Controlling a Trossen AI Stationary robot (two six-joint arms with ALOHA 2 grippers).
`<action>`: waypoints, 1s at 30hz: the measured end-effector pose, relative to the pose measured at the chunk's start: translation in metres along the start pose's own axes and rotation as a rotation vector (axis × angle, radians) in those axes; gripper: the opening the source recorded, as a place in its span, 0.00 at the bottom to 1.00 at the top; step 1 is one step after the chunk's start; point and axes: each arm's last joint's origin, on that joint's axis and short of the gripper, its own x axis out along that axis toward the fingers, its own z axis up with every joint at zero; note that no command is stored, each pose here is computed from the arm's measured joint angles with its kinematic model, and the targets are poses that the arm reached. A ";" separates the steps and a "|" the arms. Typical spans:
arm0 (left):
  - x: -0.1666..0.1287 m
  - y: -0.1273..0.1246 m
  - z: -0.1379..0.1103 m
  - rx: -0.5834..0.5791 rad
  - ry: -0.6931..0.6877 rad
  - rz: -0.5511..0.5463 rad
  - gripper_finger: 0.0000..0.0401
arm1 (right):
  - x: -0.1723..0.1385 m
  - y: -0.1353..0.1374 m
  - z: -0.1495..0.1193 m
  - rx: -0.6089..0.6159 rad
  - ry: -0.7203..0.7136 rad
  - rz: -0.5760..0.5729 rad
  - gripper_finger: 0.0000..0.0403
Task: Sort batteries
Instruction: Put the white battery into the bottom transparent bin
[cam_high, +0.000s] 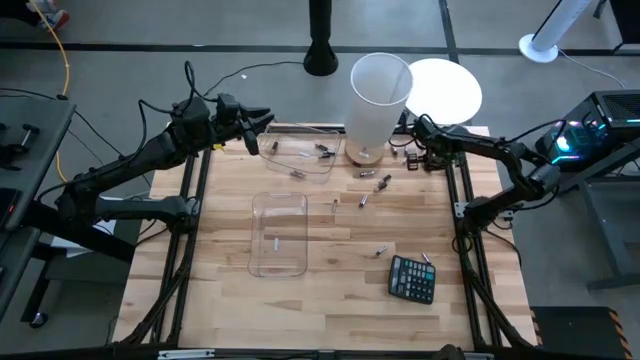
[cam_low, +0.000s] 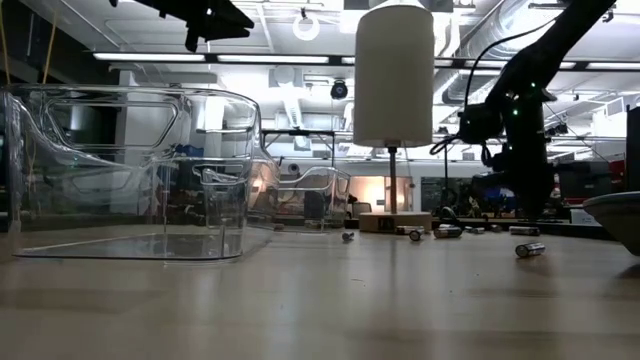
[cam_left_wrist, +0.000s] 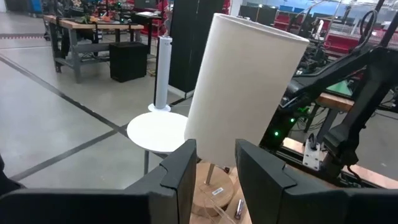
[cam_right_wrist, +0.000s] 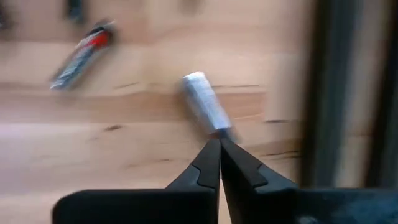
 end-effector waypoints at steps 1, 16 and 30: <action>0.000 0.000 0.000 0.000 0.000 0.000 0.26 | 0.003 0.001 -0.001 0.003 0.005 0.035 0.04; 0.000 0.000 0.000 -0.001 0.000 0.000 0.26 | -0.002 0.007 0.002 -0.045 -0.043 -0.009 0.46; 0.000 0.000 0.000 -0.018 0.000 0.001 0.26 | 0.023 0.024 -0.004 -0.114 -0.054 -0.228 0.45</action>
